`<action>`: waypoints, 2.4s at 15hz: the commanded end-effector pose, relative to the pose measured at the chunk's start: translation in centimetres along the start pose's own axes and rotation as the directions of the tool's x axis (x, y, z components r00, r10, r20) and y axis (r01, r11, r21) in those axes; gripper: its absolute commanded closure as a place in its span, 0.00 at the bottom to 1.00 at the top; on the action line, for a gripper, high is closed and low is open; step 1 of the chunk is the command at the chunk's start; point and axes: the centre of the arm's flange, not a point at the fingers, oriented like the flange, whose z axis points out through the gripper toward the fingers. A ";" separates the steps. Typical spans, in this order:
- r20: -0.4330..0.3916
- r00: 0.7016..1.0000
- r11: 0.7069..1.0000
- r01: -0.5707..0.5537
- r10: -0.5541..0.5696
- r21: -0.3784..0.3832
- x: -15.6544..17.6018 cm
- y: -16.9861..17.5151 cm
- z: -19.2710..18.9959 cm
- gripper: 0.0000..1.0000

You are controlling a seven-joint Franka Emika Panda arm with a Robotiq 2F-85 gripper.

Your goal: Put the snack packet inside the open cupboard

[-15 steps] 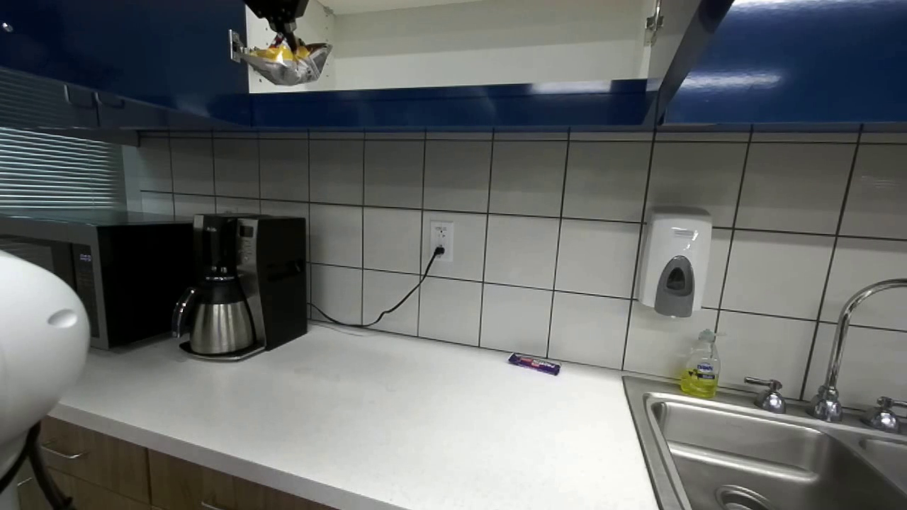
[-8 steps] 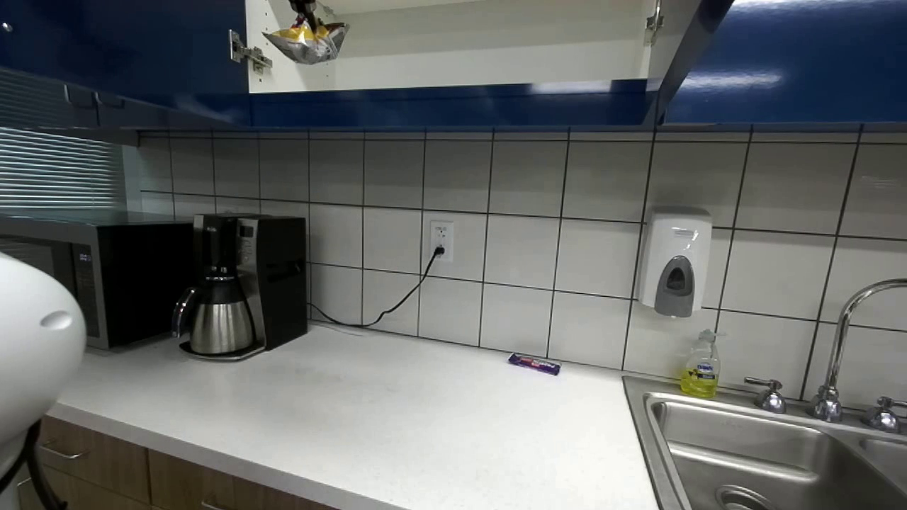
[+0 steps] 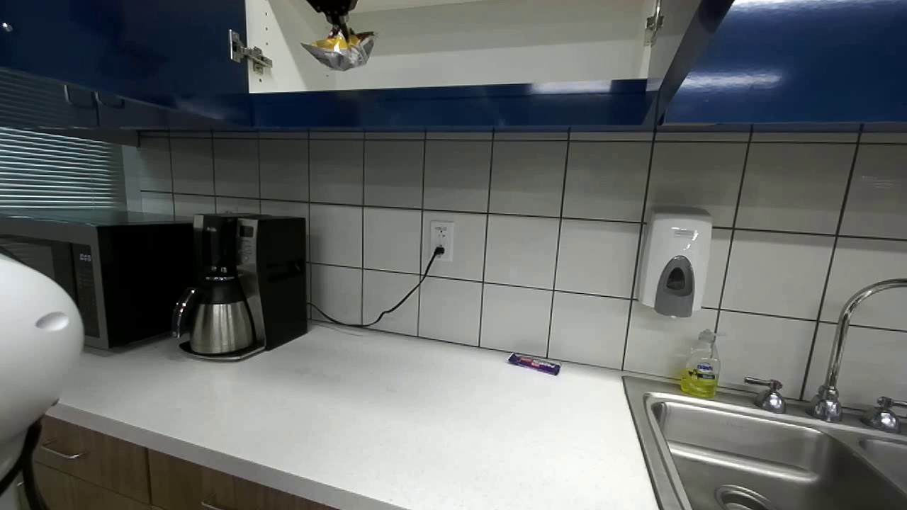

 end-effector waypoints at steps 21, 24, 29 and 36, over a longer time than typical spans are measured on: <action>-0.048 0.997 0.996 -0.066 0.063 -0.068 9.2 3.4 8.2 1.00; -0.038 0.997 0.995 -0.073 0.071 -0.070 9.5 3.5 9.3 1.00; -0.052 0.995 0.994 -0.091 0.088 -0.064 9.5 3.3 9.1 0.58; -0.081 0.992 0.993 -0.104 0.099 -0.055 9.2 3.3 7.1 0.05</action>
